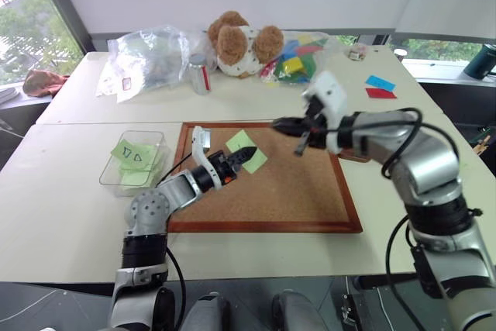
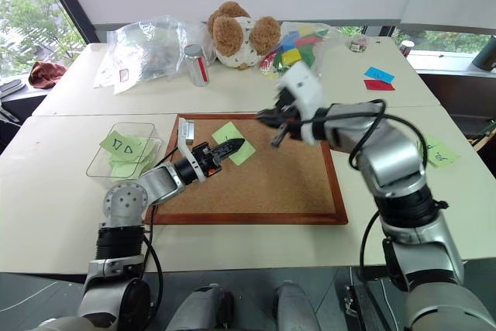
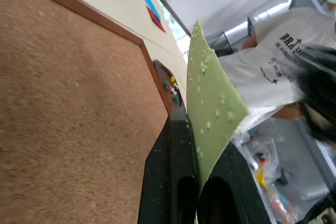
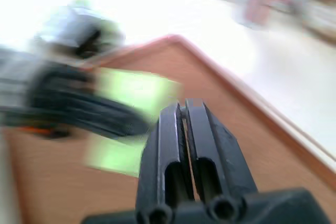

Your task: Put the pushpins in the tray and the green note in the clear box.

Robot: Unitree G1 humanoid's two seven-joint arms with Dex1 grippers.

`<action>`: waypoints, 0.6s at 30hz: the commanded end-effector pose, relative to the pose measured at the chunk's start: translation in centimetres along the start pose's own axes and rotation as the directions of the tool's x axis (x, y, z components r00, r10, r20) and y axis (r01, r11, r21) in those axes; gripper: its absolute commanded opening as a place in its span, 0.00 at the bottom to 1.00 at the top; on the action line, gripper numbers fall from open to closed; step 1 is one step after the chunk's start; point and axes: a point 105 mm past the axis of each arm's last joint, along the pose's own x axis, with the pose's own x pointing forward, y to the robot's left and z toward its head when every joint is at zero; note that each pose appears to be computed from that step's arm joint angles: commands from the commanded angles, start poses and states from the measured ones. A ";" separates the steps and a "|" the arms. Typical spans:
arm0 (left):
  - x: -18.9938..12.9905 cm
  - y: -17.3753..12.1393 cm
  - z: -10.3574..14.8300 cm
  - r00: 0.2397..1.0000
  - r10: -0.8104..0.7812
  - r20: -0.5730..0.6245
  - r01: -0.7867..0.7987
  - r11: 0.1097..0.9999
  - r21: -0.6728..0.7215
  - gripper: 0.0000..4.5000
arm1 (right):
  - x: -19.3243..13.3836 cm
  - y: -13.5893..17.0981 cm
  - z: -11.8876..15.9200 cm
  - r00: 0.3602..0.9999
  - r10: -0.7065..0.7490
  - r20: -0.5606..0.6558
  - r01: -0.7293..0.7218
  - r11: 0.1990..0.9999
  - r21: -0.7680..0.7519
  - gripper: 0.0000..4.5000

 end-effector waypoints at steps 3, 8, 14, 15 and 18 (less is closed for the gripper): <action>-0.2 -1.6 1.3 0.998 -0.046 0.045 0.045 0.999 0.030 0.00 | -1.9 -7.0 -3.9 0.963 -0.246 -0.105 0.255 0.964 0.077 0.00; -0.4 -1.6 1.3 0.998 -0.041 0.055 0.039 0.999 0.031 0.00 | -2.7 -9.9 -8.2 0.919 -0.334 -0.208 0.364 0.923 0.123 0.00; -0.5 -1.6 1.1 0.998 -0.034 0.060 0.032 0.999 0.034 0.00 | -2.5 -11.1 -11.4 0.887 -0.363 -0.284 0.412 0.902 0.133 0.00; -0.6 -1.6 1.0 0.998 -0.034 0.059 0.032 0.999 0.035 0.00 | -2.5 -11.2 -11.8 0.885 -0.364 -0.290 0.414 0.900 0.135 0.00; -0.7 -1.6 0.9 0.998 -0.032 0.059 0.030 0.999 0.037 0.00 | -2.3 -11.2 -12.2 0.888 -0.356 -0.291 0.413 0.896 0.164 0.00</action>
